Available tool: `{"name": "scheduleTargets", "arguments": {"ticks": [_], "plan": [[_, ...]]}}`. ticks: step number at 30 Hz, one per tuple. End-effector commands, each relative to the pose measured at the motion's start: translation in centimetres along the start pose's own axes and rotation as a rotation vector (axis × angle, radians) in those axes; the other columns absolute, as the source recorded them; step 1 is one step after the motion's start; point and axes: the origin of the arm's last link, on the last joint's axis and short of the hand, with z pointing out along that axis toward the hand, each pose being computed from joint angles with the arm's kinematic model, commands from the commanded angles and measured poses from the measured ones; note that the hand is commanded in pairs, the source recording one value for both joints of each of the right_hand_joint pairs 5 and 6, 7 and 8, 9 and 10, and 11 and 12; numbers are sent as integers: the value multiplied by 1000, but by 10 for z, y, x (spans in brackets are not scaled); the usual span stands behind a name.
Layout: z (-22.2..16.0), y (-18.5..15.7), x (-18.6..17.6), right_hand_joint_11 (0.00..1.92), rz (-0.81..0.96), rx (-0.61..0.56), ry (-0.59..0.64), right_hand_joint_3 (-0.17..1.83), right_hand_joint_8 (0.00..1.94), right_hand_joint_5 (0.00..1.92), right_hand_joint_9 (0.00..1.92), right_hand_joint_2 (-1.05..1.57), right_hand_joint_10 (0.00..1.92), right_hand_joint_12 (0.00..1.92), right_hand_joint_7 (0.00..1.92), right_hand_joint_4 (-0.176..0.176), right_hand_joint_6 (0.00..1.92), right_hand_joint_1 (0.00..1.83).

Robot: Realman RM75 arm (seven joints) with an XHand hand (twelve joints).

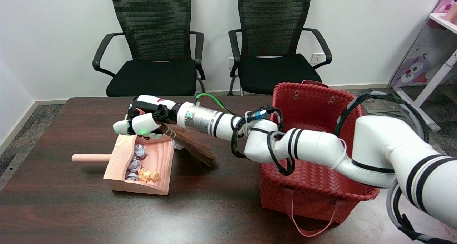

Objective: Sweep the paper ball into the dustpan.

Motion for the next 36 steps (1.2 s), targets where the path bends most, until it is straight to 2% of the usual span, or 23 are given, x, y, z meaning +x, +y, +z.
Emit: {"name": "scheduleTargets", "arguments": {"ticks": [1,8,13,16,23,30,33,36], "plan": [[1,-5,-22,1920,313,41,-6,726,1920,1920,1920,1571,1920,1920,1920,-4,1920,979],[6,-20,-27,1920,490,94,2,742,1920,1920,1920,1571,1920,1920,1920,-5,1920,985],[15,-30,-25,1920,724,183,98,764,1920,1920,1920,1571,1920,1920,1920,-7,1920,986],[19,-39,-20,1920,796,253,142,757,1920,1920,1920,1571,1920,1920,1920,-7,1920,990],[15,-62,11,1920,817,403,208,808,1920,1920,1920,1571,1920,1920,1920,-9,1920,991],[-10,-74,43,1920,767,569,282,988,1920,1920,1920,1571,1920,1920,1920,-6,1920,990],[-27,-76,57,1920,686,585,316,1144,1920,1920,1920,1571,1920,1920,1920,-1,1920,987],[-47,-77,69,1920,593,575,363,1388,1920,1920,1920,1571,1920,1920,1920,7,1920,976]]}}
